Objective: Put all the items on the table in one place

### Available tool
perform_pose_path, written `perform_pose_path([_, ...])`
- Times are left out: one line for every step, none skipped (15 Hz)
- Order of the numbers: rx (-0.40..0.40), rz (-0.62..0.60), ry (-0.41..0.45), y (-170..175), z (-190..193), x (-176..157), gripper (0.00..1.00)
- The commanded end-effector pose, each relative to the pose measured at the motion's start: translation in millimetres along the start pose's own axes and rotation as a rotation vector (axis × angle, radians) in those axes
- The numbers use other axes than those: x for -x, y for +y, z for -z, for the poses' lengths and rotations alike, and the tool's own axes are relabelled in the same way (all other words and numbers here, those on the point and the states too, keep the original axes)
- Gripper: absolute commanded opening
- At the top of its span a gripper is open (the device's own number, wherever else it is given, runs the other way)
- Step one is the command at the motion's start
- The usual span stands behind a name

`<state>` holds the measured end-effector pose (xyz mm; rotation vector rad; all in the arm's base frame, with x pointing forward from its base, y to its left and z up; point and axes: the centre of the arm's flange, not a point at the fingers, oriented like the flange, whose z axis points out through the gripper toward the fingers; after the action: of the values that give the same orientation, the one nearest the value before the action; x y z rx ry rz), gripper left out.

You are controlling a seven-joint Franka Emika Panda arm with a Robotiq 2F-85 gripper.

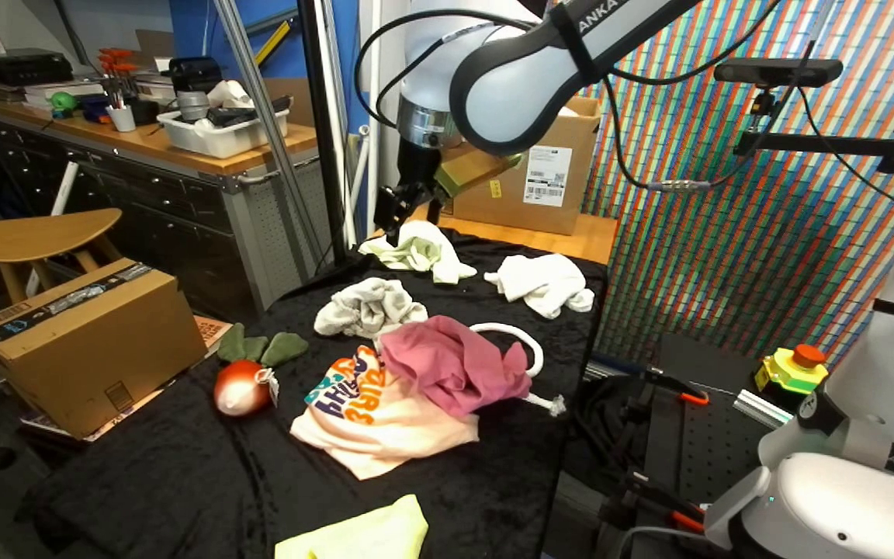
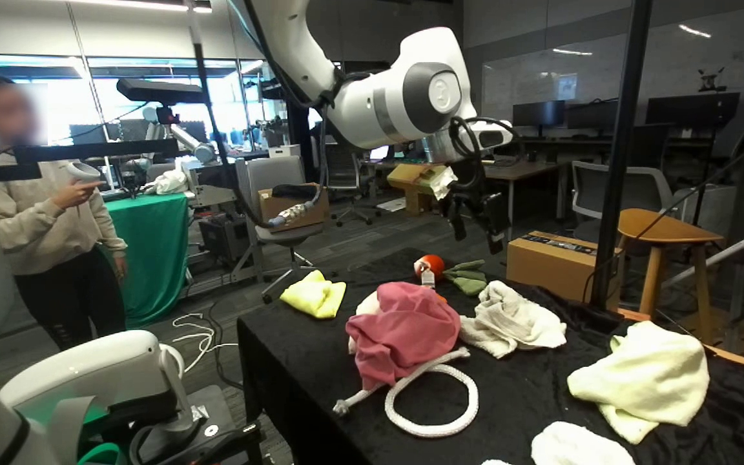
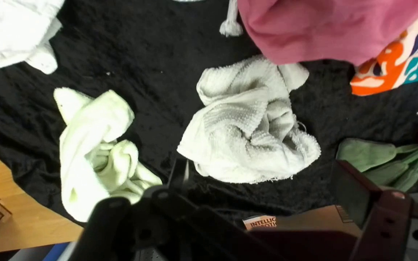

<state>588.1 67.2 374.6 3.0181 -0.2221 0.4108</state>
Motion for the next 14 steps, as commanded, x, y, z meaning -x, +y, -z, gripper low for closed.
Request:
perform_pose_path([-0.015,-0.022,0.02,-19.1,-22.2,-72.7,1.0])
perform_pose_path([-0.02,-0.029,0.024,-24.1,-30.4,-87.5,1.0])
perform_pose_path([-0.023,-0.037,0.027,-27.2,-35.1,-98.4,1.0])
perform_pose_path([-0.021,-0.042,0.033,-31.4,-43.6,-109.7,1.0])
perform_pose_path([-0.012,-0.044,0.028,-34.4,-49.4,-120.1,1.0])
perform_pose_path([-0.004,-0.049,0.025,-36.1,-55.0,-127.7,1.0])
perform_pose_path([0.0,-0.046,0.011,-36.6,-60.6,-134.3,1.0])
perform_pose_path([0.006,-0.048,-0.006,-35.7,-65.5,-138.2,1.0])
perform_pose_path([0.007,-0.053,-0.032,-36.0,-73.0,-143.9,1.0])
perform_pose_path([0.001,-0.052,-0.065,-33.4,-76.6,-144.7,1.0])
perform_pose_path([-0.006,-0.044,-0.095,-31.9,-84.3,-146.0,1.0])
perform_pose_path([-0.024,-0.029,-0.134,-29.0,-90.4,-145.3,1.0])
perform_pose_path([-0.04,-0.019,-0.165,-27.7,-98.2,-145.7,1.0])
perform_pose_path([-0.045,-0.007,-0.19,-25.8,-106.6,-144.8,1.0])
